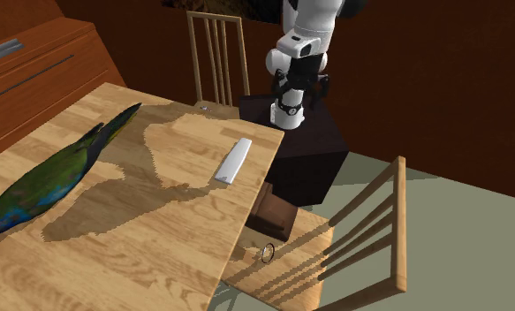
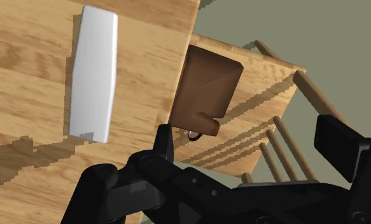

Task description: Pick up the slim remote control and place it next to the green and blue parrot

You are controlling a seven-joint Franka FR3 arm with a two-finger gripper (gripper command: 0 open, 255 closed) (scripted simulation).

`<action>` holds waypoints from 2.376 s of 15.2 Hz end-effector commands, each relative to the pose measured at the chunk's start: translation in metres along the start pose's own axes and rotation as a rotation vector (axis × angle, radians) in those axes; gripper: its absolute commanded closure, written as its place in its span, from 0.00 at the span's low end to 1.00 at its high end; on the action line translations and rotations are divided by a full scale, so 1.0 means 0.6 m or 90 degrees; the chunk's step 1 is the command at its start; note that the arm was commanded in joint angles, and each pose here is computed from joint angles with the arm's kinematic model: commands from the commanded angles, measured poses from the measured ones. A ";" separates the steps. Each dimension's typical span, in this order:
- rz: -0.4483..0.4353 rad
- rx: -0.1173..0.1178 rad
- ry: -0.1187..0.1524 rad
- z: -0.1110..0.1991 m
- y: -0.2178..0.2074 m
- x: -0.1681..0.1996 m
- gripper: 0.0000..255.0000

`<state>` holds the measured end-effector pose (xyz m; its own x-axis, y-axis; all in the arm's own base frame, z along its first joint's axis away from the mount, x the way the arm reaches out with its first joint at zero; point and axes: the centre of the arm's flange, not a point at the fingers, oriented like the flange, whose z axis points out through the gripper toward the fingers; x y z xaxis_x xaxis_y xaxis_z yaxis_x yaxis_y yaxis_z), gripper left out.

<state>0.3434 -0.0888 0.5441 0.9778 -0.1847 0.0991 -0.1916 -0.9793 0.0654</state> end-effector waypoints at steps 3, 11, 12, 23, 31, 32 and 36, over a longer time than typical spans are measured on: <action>0.042 0.007 -0.012 0.064 0.063 0.019 0.00; 0.125 0.021 -0.038 0.192 0.190 0.044 0.00; 0.135 0.023 -0.041 0.208 0.206 0.046 0.00; 0.207 0.035 -0.064 0.357 0.313 0.045 0.00; 0.207 0.035 -0.064 0.388 0.310 0.042 0.00; 0.207 0.035 -0.064 0.388 0.310 0.042 0.00; 0.207 0.035 -0.064 0.388 0.310 0.042 1.00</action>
<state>0.3522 -0.2953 0.3278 0.8703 -0.4925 0.0082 -0.4924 -0.8703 -0.0080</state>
